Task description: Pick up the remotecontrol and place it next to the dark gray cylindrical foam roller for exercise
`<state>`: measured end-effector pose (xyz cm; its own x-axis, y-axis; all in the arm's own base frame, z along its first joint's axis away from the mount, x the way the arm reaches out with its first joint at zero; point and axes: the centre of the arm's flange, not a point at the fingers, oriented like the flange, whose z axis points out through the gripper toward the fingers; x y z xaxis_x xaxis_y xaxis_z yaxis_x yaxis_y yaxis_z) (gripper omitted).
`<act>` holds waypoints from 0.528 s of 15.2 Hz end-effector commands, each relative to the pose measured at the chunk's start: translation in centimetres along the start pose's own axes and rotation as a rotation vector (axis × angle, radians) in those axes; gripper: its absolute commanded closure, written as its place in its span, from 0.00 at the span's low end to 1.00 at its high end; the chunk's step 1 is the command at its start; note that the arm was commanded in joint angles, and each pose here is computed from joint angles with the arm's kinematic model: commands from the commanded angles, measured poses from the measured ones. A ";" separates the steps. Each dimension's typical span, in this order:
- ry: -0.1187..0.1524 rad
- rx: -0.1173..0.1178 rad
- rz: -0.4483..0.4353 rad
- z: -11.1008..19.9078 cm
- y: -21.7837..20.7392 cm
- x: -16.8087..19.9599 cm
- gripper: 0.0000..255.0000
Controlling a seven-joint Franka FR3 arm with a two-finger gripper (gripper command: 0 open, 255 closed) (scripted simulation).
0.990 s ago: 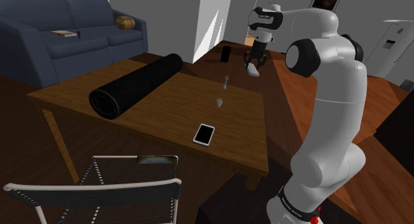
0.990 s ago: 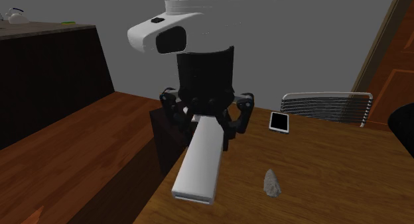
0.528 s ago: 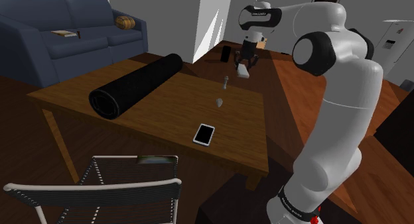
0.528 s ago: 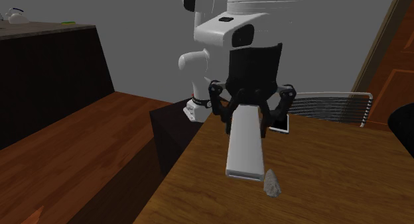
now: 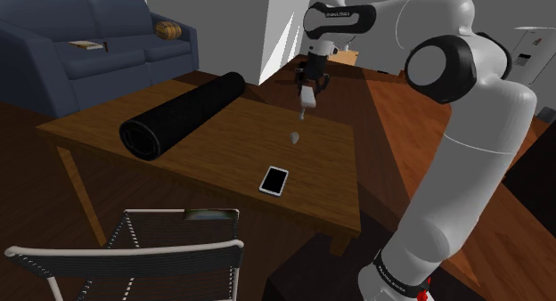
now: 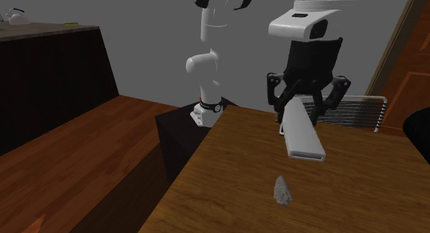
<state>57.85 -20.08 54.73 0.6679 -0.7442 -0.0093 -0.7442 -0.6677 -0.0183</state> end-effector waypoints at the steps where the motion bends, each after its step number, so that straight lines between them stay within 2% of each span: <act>1: 0.000 0.000 0.002 0.0 -2.0 -1.7 1.00; 8: 0.000 0.000 0.002 0.1 -9.2 -7.5 1.00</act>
<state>59.52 -9.61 54.80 0.6677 -0.7443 -0.0094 -0.7444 -0.6675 -0.0181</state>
